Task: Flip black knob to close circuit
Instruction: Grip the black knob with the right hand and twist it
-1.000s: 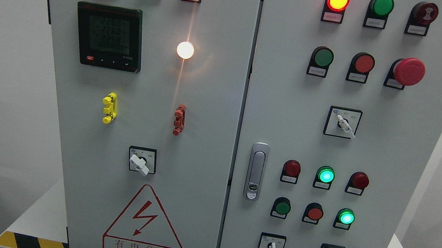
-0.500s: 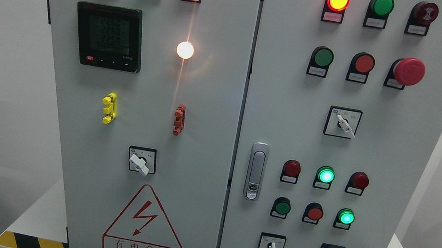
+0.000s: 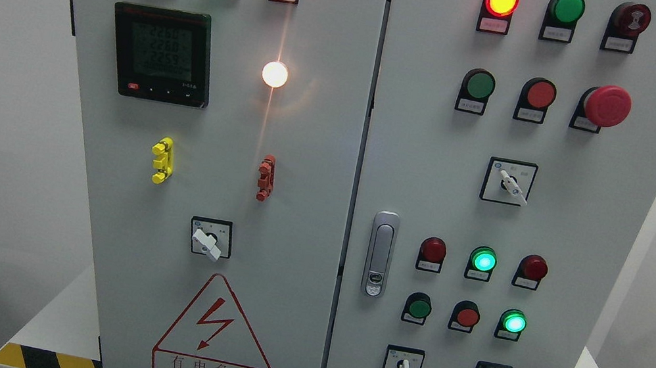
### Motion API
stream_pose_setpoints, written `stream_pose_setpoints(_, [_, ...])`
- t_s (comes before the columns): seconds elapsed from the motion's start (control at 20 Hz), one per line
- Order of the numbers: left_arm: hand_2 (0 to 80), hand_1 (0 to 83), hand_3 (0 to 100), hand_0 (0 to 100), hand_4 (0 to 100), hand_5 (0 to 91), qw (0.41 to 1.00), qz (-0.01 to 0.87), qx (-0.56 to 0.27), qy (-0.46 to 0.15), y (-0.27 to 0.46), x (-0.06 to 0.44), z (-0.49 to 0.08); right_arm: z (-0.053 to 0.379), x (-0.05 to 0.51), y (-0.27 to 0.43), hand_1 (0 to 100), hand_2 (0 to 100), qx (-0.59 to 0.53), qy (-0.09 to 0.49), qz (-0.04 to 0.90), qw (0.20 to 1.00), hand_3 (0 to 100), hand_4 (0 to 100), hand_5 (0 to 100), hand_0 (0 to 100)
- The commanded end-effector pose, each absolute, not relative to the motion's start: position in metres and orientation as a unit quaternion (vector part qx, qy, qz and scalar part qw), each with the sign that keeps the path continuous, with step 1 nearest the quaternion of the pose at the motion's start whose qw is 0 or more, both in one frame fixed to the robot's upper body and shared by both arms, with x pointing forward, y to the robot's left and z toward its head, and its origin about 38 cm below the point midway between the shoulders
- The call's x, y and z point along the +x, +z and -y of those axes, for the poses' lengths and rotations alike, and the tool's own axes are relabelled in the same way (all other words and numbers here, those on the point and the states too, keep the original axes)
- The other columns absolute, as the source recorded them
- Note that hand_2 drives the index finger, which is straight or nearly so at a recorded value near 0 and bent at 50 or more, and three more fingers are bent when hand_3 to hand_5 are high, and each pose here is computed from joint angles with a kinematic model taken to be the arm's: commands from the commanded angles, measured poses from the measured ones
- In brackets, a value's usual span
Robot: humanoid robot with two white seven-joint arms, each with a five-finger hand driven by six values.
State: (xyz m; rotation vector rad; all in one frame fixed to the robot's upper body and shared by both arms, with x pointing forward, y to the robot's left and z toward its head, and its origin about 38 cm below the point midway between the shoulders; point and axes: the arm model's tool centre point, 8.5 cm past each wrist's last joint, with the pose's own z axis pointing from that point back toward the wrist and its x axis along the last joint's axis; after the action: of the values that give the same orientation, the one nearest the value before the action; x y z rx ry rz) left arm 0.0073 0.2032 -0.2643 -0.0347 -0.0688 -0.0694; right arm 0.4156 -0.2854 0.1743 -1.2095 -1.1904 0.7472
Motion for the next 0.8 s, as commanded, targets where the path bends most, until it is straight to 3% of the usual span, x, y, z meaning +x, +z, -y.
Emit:
stream_pose_setpoints(0.0, [0.0,55.6,0,12,0,0.0,0.999,0.035,-0.019,-0.033,-0.265,0.001,-0.202,0.290,0.421,0.177,0,85,-0.523,0.320,0.510,0.603,100,89,92,0])
stream_pose_setpoints(0.75, [0.0,55.6,0,12,0,0.0,0.999,0.035,-0.019,-0.033,-0.265,0.001,-0.202,0.307,0.418,0.177,0,85,-0.535,0.312,0.499,0.606,100,88,92,0])
